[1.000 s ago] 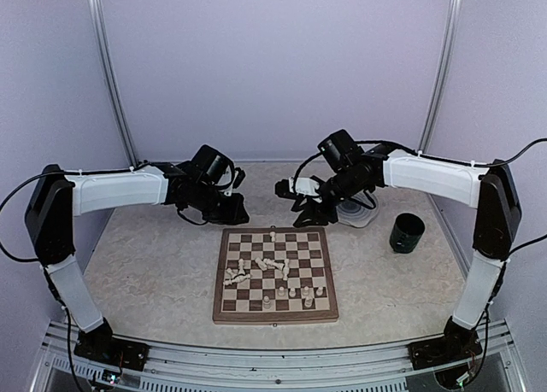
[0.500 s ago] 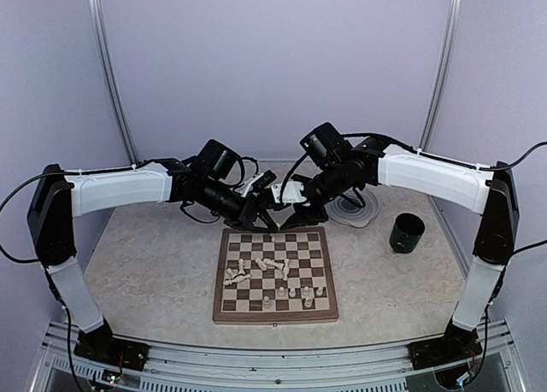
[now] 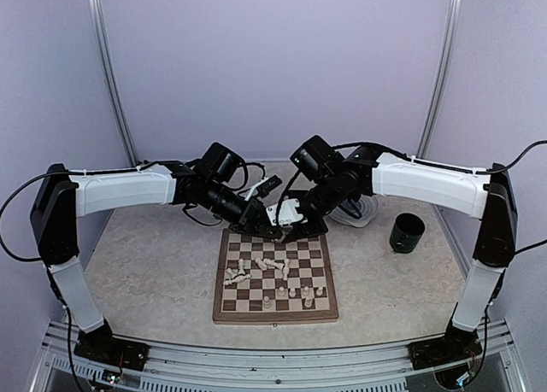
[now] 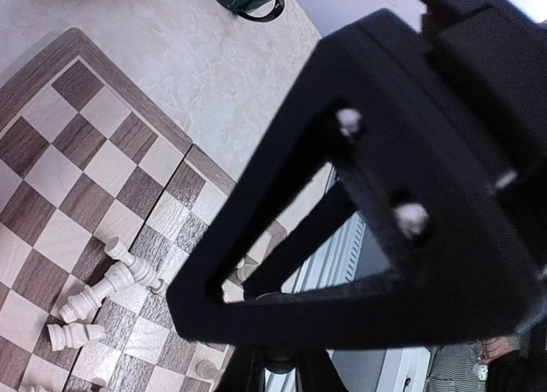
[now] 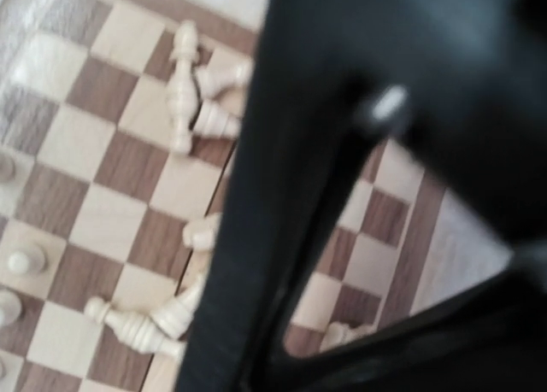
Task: Set up the chess pieces on the board
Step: Pass from the left arm to the right, then pass from the right arm to the left, then place the pawn on d2.
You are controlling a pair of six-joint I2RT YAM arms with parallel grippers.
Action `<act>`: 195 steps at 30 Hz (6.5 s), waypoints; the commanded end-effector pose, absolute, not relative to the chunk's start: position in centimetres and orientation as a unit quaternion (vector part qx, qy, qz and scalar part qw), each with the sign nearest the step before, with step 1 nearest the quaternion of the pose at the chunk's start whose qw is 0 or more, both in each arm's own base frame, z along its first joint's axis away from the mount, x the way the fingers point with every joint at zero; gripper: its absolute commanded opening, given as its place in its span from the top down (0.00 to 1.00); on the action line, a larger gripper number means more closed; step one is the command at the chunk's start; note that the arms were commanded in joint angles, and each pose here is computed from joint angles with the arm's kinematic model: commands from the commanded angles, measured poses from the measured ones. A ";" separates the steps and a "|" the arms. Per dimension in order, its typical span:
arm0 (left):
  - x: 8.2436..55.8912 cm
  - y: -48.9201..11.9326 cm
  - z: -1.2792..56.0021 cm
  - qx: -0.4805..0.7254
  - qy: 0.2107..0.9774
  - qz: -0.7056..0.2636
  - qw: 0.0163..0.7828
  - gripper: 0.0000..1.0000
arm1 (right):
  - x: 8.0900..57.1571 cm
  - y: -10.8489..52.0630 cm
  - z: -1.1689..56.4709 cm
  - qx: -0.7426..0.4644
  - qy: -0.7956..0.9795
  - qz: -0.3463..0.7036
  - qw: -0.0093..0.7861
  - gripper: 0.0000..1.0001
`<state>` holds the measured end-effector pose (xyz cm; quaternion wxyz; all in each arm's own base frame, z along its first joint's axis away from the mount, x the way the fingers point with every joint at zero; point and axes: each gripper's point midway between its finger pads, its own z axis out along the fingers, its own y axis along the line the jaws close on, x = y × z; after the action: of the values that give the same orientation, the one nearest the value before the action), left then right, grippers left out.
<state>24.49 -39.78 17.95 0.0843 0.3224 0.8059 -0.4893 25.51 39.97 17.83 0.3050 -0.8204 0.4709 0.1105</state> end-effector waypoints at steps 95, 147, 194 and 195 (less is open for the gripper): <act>24.9 -44.3 24.8 0.409 0.723 -0.398 0.390 0.92 | 24.7 34.6 23.4 -0.583 0.573 0.498 0.289 0.72; 18.7 -38.4 6.8 0.496 0.843 -0.156 0.137 0.92 | 30.8 23.5 20.7 -0.516 0.685 0.360 0.367 0.53; 18.8 -37.6 5.5 0.511 0.841 -0.132 0.116 0.71 | 30.7 23.5 20.5 -0.516 0.685 0.363 0.364 0.52; 18.8 -37.6 5.7 0.510 0.842 -0.131 0.118 0.70 | 30.7 23.5 20.5 -0.515 0.686 0.362 0.365 0.52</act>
<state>18.02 -37.43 5.07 0.1044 0.5125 0.8410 -0.1383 30.75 23.42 19.66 0.3585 -0.5141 0.6922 0.3577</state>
